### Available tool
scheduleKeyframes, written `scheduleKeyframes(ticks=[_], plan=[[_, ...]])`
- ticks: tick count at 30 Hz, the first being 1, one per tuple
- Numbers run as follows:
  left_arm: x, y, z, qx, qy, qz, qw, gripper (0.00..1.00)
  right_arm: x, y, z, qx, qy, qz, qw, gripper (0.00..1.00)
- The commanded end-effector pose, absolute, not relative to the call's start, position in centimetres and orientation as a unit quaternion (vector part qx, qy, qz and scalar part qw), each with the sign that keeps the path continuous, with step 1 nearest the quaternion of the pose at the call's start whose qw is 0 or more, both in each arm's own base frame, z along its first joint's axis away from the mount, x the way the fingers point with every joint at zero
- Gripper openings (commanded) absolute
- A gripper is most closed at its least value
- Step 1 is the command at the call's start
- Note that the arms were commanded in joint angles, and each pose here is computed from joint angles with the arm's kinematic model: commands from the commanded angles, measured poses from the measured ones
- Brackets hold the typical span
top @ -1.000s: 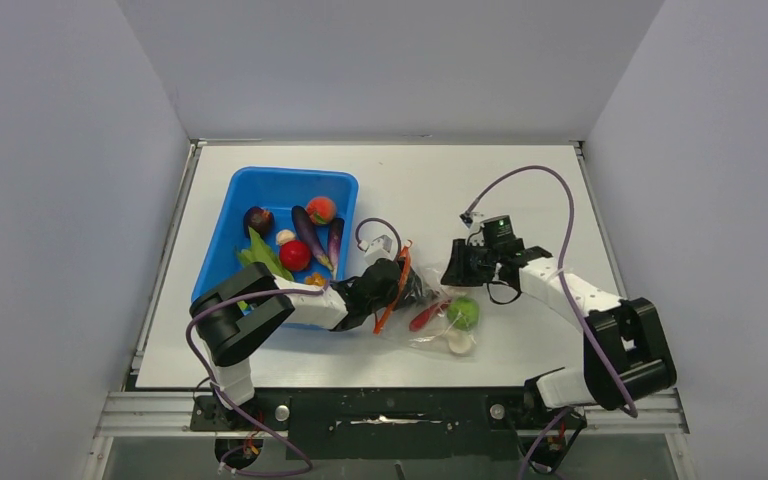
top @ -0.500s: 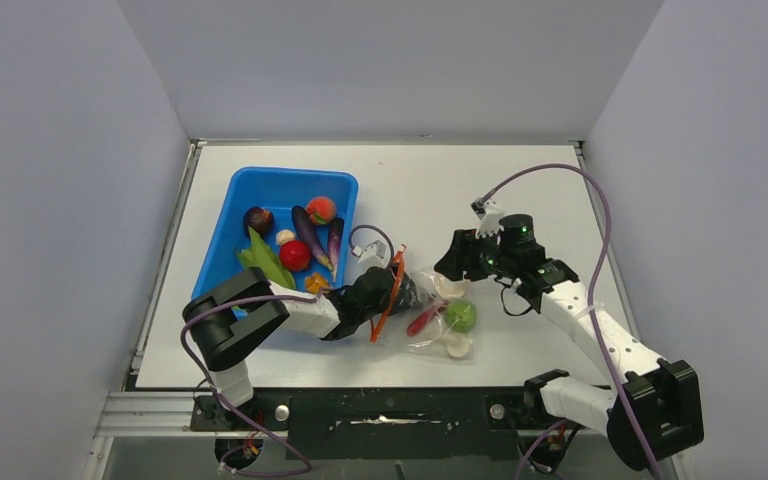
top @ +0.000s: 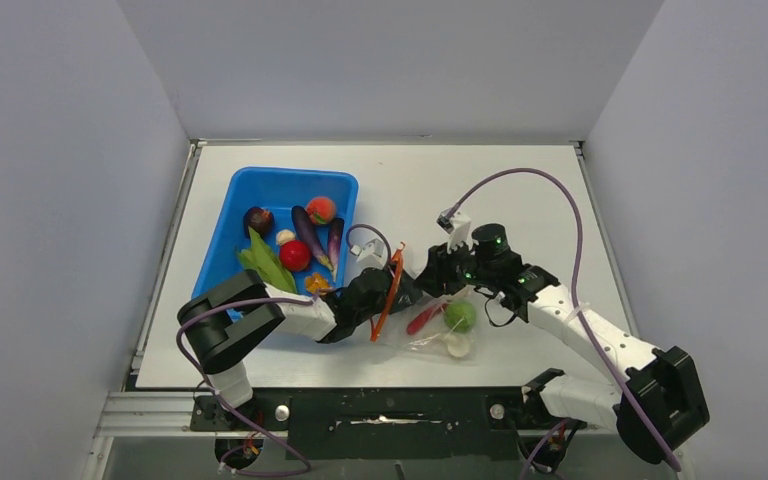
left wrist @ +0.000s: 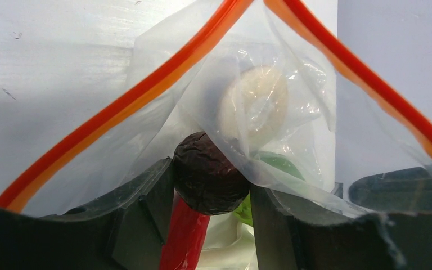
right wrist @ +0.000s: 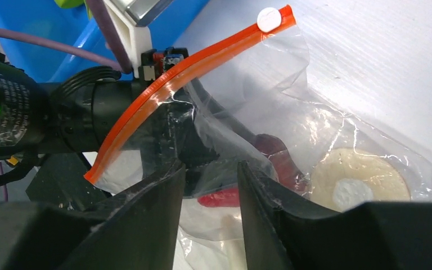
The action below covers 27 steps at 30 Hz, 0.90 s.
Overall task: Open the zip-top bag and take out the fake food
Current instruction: Pick up the fake fruit from the zipper food storage bag.
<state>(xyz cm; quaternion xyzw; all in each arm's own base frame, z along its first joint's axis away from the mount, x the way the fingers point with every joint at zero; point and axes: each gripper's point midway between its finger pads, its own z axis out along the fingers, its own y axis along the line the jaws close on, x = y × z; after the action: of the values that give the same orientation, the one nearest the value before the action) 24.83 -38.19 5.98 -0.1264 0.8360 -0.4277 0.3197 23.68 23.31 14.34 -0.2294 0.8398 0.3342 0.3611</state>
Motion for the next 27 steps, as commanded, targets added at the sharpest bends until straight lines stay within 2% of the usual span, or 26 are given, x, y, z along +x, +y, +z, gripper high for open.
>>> scheduleKeyframes(ticks=[1,3,6,7,10,12,17,21,27], plan=[[25.2,-39.2,9.8,-0.126,0.8,-0.478,0.341,0.02,24.0,24.2,15.7,-0.247,0.822,0.348,0.376,0.38],[25.2,-39.3,10.0,-0.127,0.797,-0.482,0.342,0.02,23.7,24.7,15.9,-0.248,0.818,0.363,0.372,0.39],[25.3,-39.5,10.1,-0.127,0.794,-0.486,0.343,0.02,23.0,25.5,16.1,-0.257,0.807,0.388,0.363,0.47],[25.3,-39.6,10.1,-0.127,0.793,-0.488,0.343,0.02,23.0,25.7,15.9,-0.259,0.807,0.39,0.36,0.46],[25.3,-39.7,10.4,-0.127,0.79,-0.492,0.343,0.01,23.3,25.6,15.0,-0.251,0.818,0.379,0.353,0.35],[25.3,-39.6,10.4,-0.126,0.79,-0.491,0.343,0.01,23.8,25.3,14.7,-0.245,0.829,0.362,0.348,0.22],[25.4,-39.1,10.4,-0.131,0.794,-0.481,0.349,0.0,25.3,23.8,15.4,-0.235,0.838,0.31,0.382,0.02],[25.3,-38.4,10.1,-0.132,0.798,-0.473,0.349,0.0,25.5,22.6,16.3,-0.246,0.833,0.279,0.41,0.0],[25.3,-37.4,10.8,-0.137,0.798,-0.465,0.358,0.0,24.8,21.2,15.8,-0.274,0.843,0.242,0.395,0.0]])
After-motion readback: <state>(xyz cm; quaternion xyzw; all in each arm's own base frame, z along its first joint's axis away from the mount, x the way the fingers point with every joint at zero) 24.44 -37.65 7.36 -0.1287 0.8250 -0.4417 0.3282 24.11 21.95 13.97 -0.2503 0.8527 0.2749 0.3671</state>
